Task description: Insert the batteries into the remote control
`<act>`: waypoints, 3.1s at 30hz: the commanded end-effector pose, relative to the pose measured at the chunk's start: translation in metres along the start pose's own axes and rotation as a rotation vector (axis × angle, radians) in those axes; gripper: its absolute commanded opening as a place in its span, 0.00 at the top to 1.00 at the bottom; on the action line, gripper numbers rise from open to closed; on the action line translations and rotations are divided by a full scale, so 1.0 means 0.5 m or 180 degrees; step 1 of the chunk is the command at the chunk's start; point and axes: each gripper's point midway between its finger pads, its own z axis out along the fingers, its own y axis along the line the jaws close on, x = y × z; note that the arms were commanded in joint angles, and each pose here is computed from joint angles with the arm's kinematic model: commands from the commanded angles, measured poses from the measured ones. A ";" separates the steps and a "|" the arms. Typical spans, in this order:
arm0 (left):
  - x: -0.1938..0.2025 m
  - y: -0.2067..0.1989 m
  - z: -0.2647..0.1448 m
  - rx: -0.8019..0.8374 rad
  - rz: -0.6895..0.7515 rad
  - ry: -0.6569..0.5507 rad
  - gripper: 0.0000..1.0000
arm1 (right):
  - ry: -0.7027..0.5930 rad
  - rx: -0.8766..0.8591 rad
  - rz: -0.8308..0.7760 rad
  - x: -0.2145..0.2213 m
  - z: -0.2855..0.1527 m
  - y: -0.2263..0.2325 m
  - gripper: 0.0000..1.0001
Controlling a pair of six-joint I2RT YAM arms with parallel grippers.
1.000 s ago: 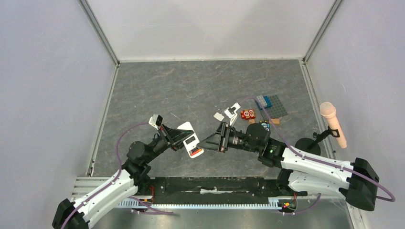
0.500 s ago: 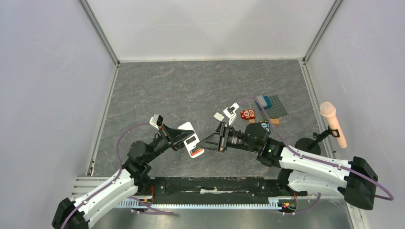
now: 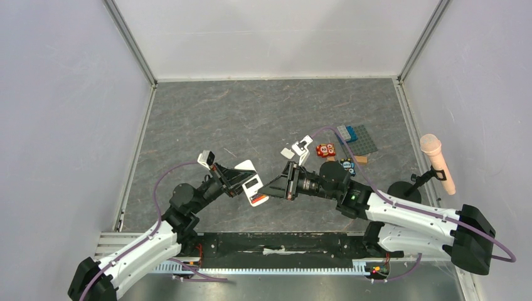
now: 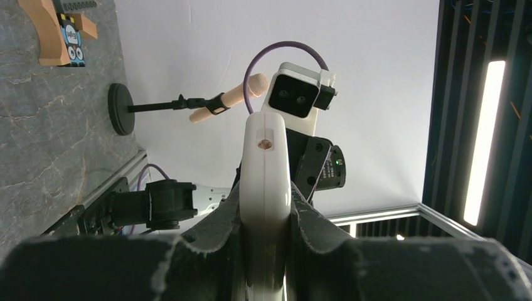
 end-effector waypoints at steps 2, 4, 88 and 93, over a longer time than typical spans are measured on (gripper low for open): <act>0.005 -0.105 0.002 0.0528 -0.0017 0.0012 0.98 | 0.0154 0.0168 -0.0117 0.020 0.010 -0.022 0.76; 0.005 -0.103 0.002 0.0515 -0.0009 0.0014 0.98 | 0.0124 0.0234 -0.0157 0.015 0.011 -0.029 0.83; -0.022 0.011 -0.003 -0.0109 0.0335 -0.0218 0.98 | 0.0134 0.0567 -0.0488 0.011 0.006 -0.070 0.81; -0.022 0.011 -0.003 -0.0108 0.0339 -0.0220 0.98 | 0.0121 0.0574 -0.0482 0.008 0.007 -0.070 0.88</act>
